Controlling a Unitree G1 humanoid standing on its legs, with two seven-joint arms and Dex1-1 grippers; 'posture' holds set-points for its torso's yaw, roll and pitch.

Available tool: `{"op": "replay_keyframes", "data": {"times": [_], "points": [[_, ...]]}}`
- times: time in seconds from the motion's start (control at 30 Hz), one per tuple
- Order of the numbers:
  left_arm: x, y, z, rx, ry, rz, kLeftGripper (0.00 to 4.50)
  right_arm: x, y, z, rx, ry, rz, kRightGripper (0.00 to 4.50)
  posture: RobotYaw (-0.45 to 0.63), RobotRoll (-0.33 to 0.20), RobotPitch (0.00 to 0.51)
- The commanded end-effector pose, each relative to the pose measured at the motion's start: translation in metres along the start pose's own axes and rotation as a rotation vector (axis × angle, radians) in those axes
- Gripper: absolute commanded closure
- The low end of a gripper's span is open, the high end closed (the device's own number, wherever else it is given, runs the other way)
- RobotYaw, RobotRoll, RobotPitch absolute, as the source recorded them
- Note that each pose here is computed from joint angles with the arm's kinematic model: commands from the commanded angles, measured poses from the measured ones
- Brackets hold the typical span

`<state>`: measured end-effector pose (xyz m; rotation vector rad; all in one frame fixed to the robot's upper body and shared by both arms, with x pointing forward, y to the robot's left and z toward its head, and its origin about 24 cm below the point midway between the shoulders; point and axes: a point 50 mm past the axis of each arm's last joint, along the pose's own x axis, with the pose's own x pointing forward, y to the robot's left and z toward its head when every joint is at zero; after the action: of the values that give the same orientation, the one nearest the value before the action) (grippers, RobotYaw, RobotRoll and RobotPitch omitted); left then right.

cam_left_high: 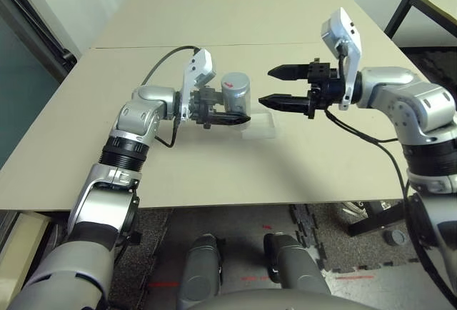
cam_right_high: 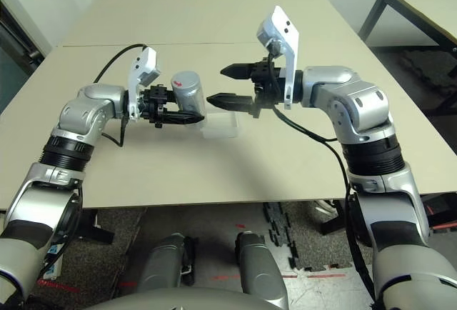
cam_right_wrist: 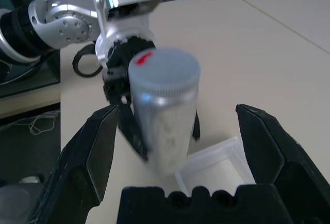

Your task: Pour the medicine from the bottle into the box.

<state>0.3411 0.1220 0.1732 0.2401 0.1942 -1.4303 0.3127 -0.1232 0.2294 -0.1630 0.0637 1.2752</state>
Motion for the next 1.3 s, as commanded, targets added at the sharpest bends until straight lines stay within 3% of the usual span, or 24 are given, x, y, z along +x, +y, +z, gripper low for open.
{"op": "replay_keyframes", "data": {"times": [0.03, 0.5, 0.6, 0.73, 0.97, 1.3], "points": [[0.004, 0.002, 0.005, 0.033, 0.021, -0.025, 1.96, 0.008, 0.002, 0.007, -0.028, -0.002, 0.010, 0.00, -0.04, 0.000, 0.091], [0.016, 0.003, 0.009, 0.057, 0.020, -0.046, 1.96, 0.024, 0.005, 0.010, -0.016, -0.030, 0.032, 0.00, -0.04, 0.000, 0.087], [0.017, 0.002, 0.010, 0.055, 0.013, -0.046, 1.96, 0.026, 0.005, 0.009, -0.013, -0.031, 0.033, 0.59, -0.03, 0.000, 0.087], [0.017, 0.002, 0.010, 0.056, 0.008, -0.044, 1.96, 0.026, 0.005, 0.008, -0.003, -0.025, 0.032, 1.95, -0.03, 0.000, 0.086], [0.014, 0.002, 0.014, 0.069, 0.002, -0.047, 1.96, 0.025, 0.004, 0.006, 0.002, -0.011, 0.044, 1.95, -0.03, 0.000, 0.086], [0.025, -0.010, 0.040, 0.153, -0.025, -0.159, 1.96, 0.015, -0.007, 0.022, -0.087, -0.030, 0.342, 1.95, -0.03, 0.000, 0.089]]}}
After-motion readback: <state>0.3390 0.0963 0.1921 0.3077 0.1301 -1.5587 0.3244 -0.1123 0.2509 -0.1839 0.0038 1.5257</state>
